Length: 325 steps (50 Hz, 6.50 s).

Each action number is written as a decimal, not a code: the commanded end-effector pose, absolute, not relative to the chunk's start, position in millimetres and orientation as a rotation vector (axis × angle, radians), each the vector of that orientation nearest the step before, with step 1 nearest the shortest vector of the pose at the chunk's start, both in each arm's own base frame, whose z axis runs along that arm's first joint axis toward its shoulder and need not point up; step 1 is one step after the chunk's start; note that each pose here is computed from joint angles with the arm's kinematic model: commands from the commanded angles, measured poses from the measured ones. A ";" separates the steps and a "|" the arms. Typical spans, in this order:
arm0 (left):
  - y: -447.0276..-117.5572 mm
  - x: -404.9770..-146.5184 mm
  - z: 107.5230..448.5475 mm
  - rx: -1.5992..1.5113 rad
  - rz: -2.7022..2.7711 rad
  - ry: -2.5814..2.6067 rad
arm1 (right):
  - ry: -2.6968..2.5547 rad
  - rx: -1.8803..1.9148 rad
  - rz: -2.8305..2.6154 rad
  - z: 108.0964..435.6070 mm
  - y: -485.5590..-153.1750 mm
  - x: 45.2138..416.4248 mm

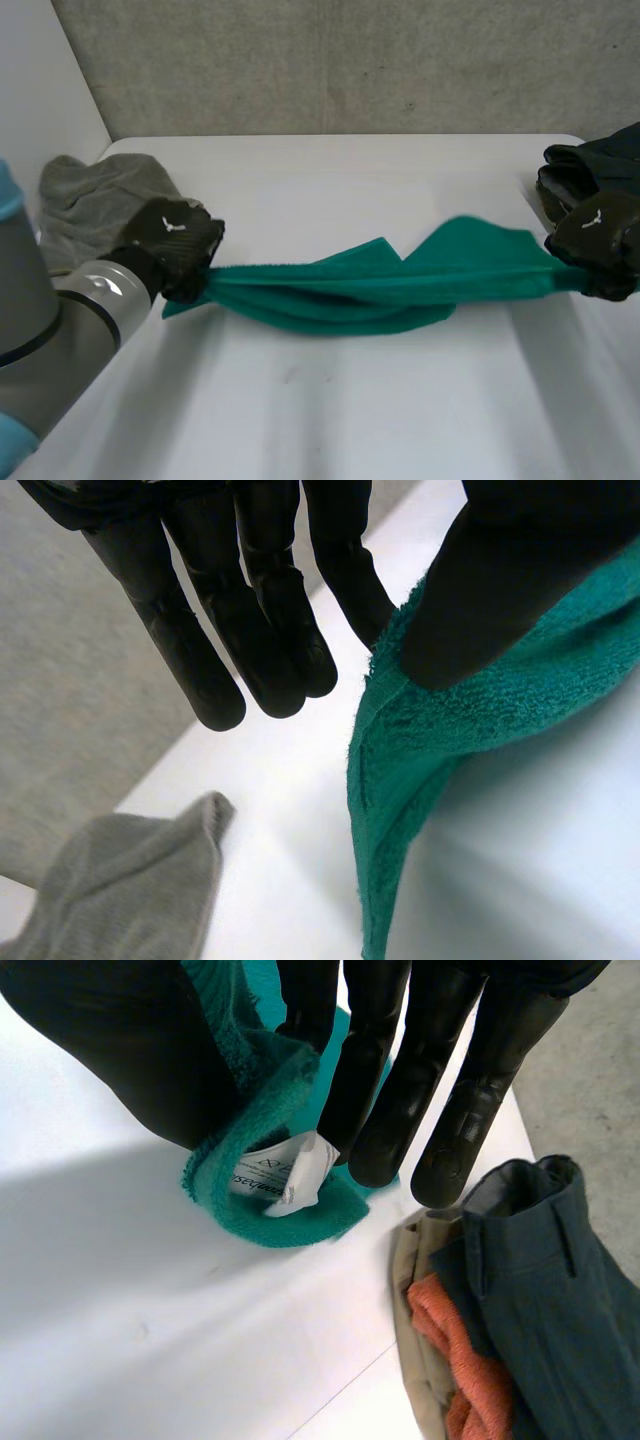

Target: Fold the laundry.

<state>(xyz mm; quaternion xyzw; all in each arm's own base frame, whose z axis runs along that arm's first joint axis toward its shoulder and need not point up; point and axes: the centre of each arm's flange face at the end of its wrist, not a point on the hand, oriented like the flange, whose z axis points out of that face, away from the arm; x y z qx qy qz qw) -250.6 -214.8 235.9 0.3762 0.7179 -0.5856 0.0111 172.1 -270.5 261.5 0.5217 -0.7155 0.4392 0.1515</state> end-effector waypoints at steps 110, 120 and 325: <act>-317.8 -217.1 109.1 1.096 -1.853 2.414 | -2.318 1.003 1.619 141.6 -320.1 167.5; -321.2 -223.5 116.3 1.107 -1.885 2.381 | -2.325 1.006 1.611 141.3 -316.6 166.6; -290.5 -192.7 246.9 0.629 -2.278 1.951 | -1.398 1.478 2.302 224.3 -309.5 348.8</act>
